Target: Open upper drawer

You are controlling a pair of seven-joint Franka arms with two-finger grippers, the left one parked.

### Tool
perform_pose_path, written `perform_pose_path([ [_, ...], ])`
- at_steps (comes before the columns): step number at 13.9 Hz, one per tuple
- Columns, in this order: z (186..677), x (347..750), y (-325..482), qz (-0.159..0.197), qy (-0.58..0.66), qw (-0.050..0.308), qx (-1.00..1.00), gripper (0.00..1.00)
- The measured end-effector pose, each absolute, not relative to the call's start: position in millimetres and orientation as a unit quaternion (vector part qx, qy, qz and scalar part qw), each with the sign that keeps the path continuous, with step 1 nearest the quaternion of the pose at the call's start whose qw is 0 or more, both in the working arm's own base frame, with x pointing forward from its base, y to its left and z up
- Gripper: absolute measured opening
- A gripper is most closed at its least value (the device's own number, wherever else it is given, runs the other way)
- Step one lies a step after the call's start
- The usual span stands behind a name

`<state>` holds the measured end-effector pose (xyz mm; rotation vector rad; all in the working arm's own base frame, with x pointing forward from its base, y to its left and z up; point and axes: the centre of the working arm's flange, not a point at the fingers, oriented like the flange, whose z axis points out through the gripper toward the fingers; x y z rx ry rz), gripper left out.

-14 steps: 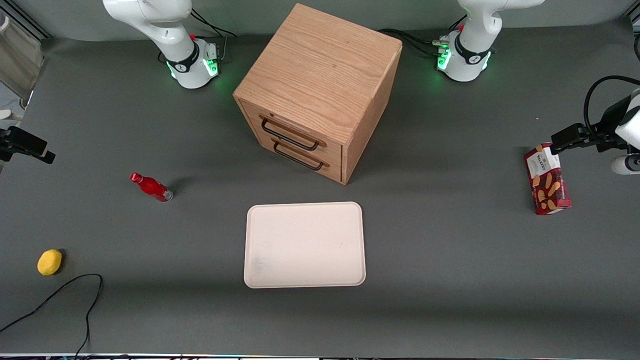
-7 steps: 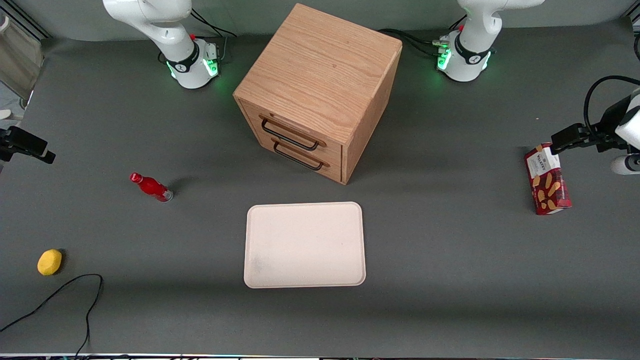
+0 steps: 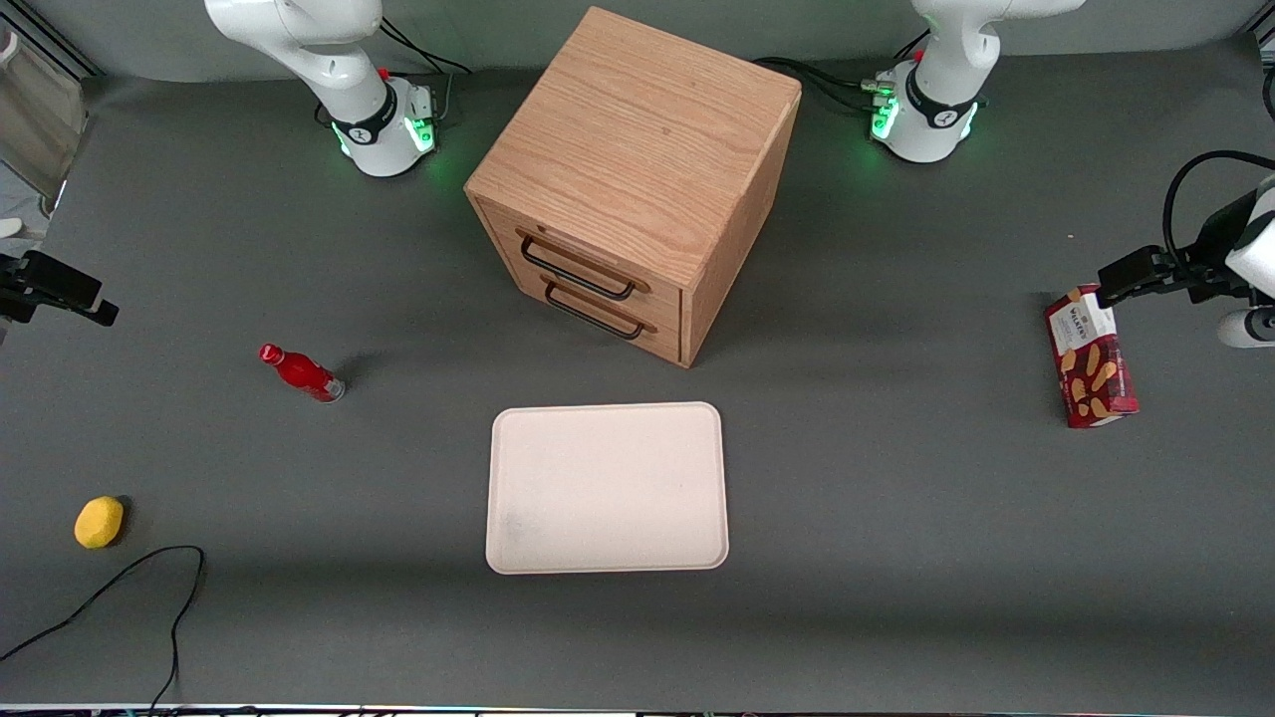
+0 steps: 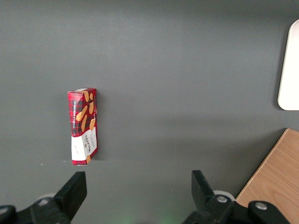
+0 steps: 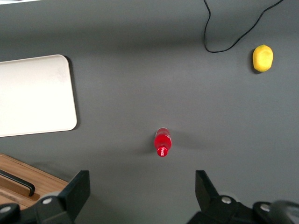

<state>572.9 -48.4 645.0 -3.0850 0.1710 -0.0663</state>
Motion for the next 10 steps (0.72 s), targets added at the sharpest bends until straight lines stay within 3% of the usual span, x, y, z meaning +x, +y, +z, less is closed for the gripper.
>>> perform_pose_path([
  [10,637.4,581.6,33.7,-0.022,0.032,0.028,-0.999,1.00],
])
